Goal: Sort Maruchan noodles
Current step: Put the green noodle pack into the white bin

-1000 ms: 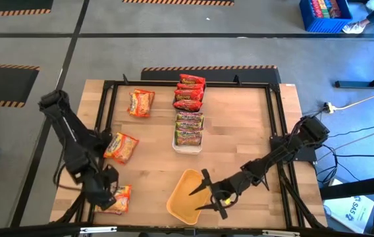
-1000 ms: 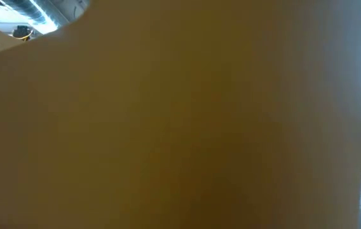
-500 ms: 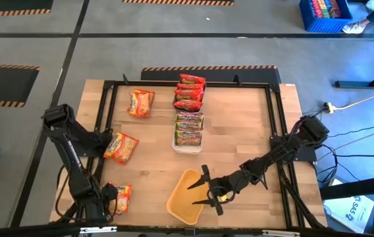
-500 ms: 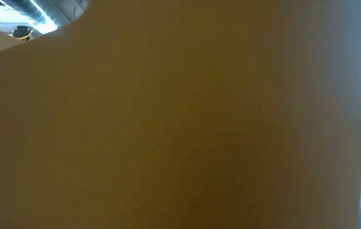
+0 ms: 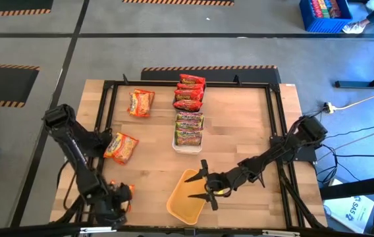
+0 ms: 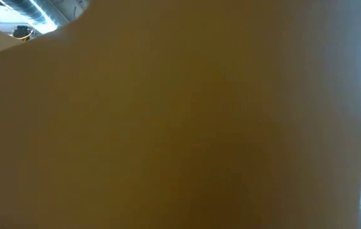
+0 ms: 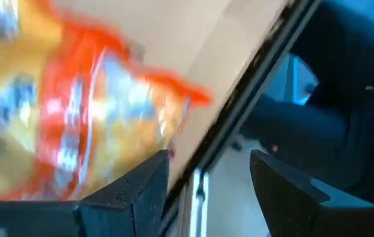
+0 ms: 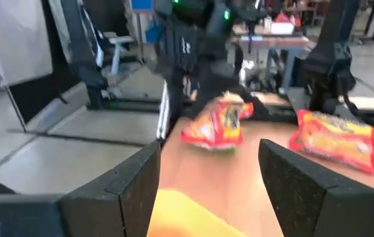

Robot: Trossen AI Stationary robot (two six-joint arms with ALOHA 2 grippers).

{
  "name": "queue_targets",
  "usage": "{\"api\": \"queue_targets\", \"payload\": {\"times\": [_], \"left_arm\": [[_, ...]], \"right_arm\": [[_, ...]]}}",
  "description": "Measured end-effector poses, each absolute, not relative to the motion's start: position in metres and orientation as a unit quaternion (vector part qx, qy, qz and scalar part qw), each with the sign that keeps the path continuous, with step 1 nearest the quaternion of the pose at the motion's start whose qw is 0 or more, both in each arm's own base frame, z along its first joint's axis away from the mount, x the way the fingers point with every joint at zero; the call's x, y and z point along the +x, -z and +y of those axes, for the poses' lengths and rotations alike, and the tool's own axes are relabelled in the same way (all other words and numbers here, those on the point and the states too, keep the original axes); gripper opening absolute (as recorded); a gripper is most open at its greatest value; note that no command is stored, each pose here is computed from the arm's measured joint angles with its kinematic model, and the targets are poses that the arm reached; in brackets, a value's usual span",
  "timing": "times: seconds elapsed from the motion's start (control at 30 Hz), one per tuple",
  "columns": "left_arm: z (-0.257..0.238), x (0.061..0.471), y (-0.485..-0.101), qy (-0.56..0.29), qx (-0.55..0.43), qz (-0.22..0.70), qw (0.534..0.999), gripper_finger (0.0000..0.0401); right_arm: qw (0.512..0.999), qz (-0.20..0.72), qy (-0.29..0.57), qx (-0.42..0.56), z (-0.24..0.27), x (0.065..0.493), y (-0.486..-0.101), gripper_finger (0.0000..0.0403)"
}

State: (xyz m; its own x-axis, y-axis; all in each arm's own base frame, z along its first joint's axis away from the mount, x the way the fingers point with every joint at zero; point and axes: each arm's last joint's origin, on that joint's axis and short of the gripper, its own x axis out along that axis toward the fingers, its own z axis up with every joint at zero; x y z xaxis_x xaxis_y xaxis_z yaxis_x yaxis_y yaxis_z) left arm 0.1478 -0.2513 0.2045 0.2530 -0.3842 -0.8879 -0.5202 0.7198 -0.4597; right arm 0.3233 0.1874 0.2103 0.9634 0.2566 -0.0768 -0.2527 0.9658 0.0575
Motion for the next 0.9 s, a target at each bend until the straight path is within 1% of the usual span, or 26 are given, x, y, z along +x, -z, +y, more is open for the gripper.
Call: {"api": "queue_targets", "payload": {"times": [0.17,0.3,0.37,0.43,0.5,0.6,0.67,0.8,0.9], "left_arm": [[-0.237,0.17,-0.205,-0.047,-0.336,0.566,0.752,0.0207],[-0.223,0.188,-0.205,-0.043,-0.312,0.554,0.77,0.0207],[-0.216,0.196,-0.205,-0.036,-0.303,0.557,0.772,0.0207],[-0.212,0.199,-0.208,-0.017,-0.314,0.578,0.753,0.0207],[-0.215,0.196,-0.212,0.009,-0.343,0.602,0.721,0.0207],[-0.225,0.179,-0.224,0.048,-0.362,0.62,0.694,0.0208],[-0.229,0.165,-0.229,0.039,-0.383,0.643,0.661,0.0208],[-0.242,0.141,-0.231,-0.016,-0.438,0.68,0.589,0.0208],[-0.253,0.126,-0.224,-0.054,-0.442,0.701,0.557,0.0208]], "right_arm": [[0.989,0.067,-0.126,0.032,0.19,0.327,-0.194,0.0239],[0.987,0.09,-0.123,0.051,0.193,0.33,-0.177,0.0239],[0.986,0.093,-0.123,0.057,0.193,0.332,-0.17,0.0239],[0.986,0.092,-0.127,0.065,0.194,0.332,-0.17,0.0239],[0.985,0.093,-0.131,0.065,0.194,0.331,-0.17,0.0239],[0.985,0.094,-0.131,0.062,0.194,0.331,-0.17,0.0239],[0.986,0.088,-0.132,0.059,0.194,0.332,-0.171,0.0239],[0.984,0.111,-0.131,0.047,0.195,0.33,-0.166,0.0239],[0.983,0.123,-0.131,0.042,0.196,0.329,-0.164,0.0239]]}}
